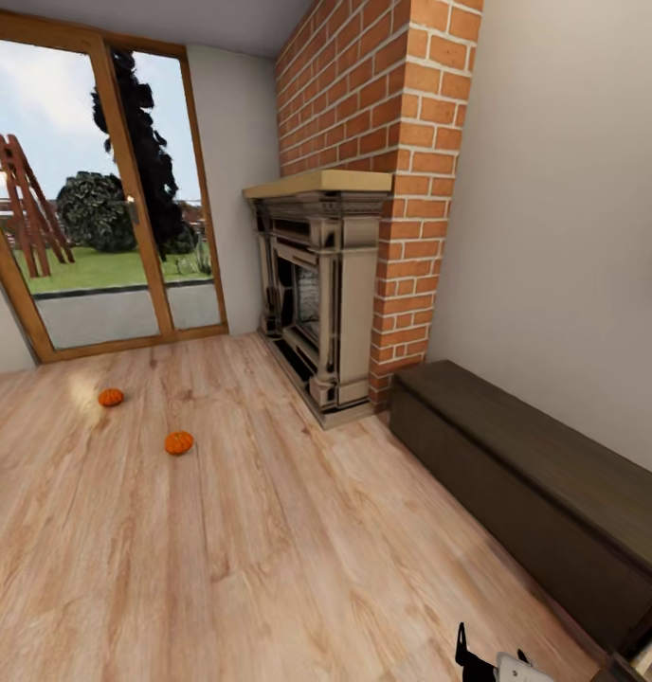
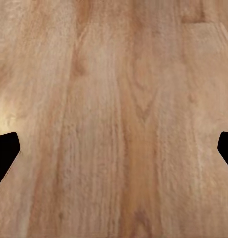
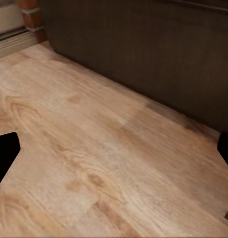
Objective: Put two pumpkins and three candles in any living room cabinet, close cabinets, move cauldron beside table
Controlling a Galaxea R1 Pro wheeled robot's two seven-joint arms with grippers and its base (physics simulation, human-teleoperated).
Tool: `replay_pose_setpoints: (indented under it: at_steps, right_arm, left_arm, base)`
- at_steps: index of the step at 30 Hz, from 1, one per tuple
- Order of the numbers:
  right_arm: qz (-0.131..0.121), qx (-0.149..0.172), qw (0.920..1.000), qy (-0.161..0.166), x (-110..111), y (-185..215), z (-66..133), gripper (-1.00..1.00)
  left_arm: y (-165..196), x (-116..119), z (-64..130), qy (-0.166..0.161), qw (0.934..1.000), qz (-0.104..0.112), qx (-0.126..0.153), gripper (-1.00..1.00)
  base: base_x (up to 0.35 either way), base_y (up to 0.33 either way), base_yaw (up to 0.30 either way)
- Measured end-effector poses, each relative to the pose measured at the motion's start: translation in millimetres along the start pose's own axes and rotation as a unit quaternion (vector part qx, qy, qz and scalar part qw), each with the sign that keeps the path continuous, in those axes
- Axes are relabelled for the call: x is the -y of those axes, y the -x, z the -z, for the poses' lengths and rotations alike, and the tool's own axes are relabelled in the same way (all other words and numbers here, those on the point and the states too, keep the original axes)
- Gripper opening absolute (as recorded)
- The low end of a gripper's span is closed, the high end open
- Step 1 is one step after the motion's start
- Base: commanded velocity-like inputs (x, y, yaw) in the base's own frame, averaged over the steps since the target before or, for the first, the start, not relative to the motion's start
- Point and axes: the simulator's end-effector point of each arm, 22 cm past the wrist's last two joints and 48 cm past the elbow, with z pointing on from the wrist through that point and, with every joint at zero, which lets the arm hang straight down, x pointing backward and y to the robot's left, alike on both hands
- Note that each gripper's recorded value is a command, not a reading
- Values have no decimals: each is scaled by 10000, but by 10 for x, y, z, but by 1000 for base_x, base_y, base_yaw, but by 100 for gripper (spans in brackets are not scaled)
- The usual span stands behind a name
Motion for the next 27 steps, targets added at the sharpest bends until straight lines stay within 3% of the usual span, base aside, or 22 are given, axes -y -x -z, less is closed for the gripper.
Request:
replay_pose_setpoints:
  at_steps: [27]
  right_arm:
    - [40, -145, 9999, 42, -29, -66, 5, 100]
  left_arm:
    - [-15, 27, 6, -27, 10000, -9, -26, 100]
  base:
    - [334, 135, 260]
